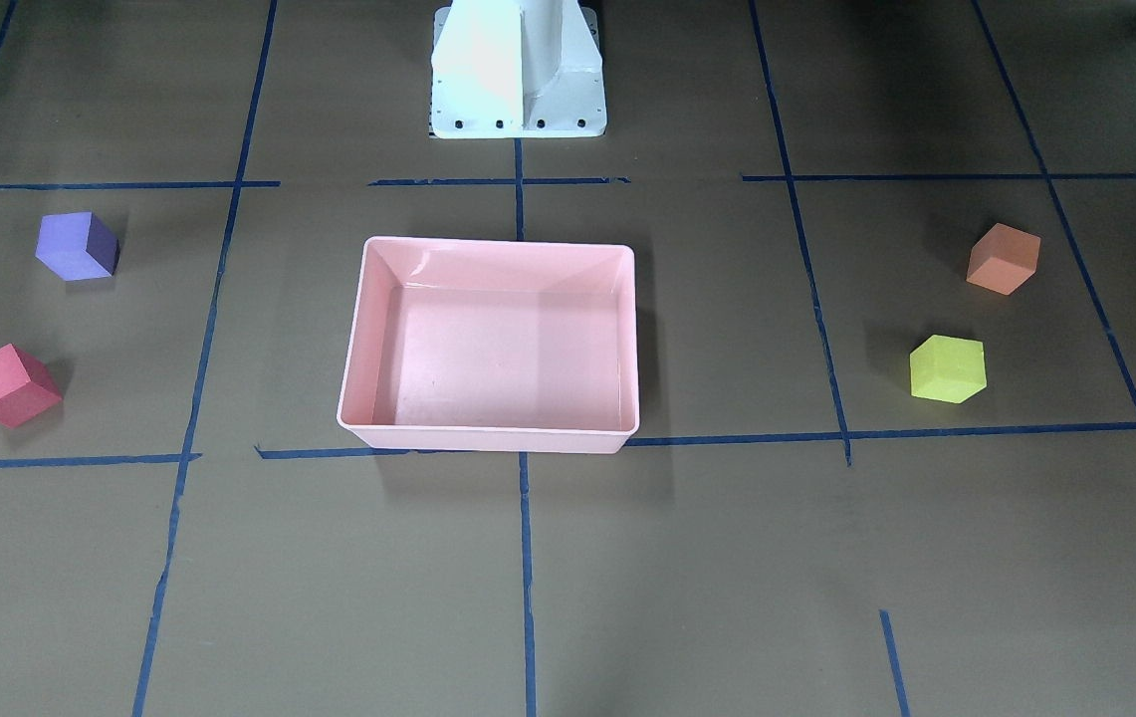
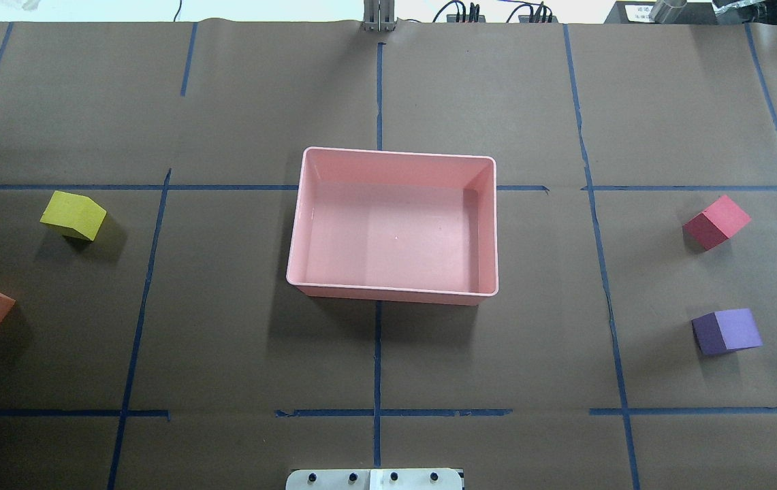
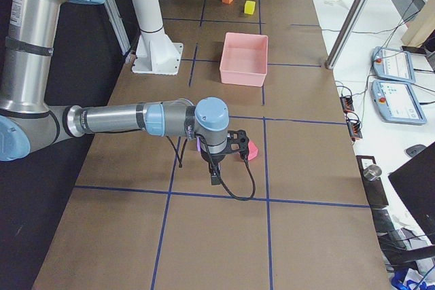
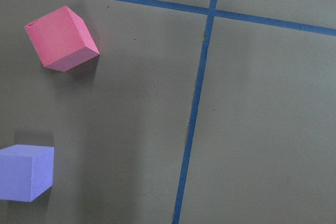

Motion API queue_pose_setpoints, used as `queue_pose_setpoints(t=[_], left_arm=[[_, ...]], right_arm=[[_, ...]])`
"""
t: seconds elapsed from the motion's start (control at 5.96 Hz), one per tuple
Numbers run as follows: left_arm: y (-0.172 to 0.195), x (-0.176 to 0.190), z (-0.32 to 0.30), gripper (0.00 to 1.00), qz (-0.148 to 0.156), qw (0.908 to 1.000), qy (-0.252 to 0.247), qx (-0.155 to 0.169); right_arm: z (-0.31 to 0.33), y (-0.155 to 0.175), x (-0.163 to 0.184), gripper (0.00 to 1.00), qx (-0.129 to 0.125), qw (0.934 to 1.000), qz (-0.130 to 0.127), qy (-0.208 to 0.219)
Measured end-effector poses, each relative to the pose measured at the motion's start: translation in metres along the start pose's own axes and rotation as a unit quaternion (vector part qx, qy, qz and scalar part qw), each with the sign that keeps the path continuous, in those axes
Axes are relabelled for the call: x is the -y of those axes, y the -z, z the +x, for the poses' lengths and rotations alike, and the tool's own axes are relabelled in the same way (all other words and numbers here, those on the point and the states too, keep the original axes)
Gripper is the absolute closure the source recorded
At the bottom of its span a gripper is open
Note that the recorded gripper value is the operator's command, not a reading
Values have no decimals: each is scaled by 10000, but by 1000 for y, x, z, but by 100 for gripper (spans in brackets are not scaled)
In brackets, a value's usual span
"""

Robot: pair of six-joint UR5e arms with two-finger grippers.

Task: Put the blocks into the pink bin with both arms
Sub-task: 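Move the right gripper toward the pink cube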

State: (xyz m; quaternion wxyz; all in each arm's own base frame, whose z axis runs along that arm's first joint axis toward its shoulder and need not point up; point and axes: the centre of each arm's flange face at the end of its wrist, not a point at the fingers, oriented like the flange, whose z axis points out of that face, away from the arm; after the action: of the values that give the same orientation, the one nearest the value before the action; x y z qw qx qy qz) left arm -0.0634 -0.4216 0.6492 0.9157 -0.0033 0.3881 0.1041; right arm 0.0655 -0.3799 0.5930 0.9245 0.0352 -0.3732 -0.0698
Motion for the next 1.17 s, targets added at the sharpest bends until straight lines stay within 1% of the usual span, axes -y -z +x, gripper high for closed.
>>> queue_pose_setpoints(t=[0.17, 0.34, 0.5, 0.67, 0.84, 1.01, 1.17], left_arm=[[1, 1, 1, 0, 6, 10000, -11, 4], [0, 1, 1, 0, 7, 10000, -16, 4], [0, 1, 0, 0, 7, 10000, -14, -10], [-1, 1, 0, 0, 8, 10000, -14, -25], [-1, 1, 1, 0, 12, 10000, -19, -35], [0, 1, 1, 0, 17, 10000, -25, -39], [0, 2, 2, 0, 21, 10000, -30, -39]], right_arm=[[0, 0, 0, 0, 2, 10000, 4, 9], [-6, 0, 5, 0, -1, 9999, 43, 151], [-19, -8, 15, 0, -5, 9984, 154, 535], [-34, -24, 29, 1, 11, 9945, 266, 1014], [-51, -42, 53, 1, 60, 9895, 303, 1414], [-77, -64, 92, 1, 142, 9862, 261, 1631], [-104, -85, 129, 0, 216, 9844, 180, 1734]])
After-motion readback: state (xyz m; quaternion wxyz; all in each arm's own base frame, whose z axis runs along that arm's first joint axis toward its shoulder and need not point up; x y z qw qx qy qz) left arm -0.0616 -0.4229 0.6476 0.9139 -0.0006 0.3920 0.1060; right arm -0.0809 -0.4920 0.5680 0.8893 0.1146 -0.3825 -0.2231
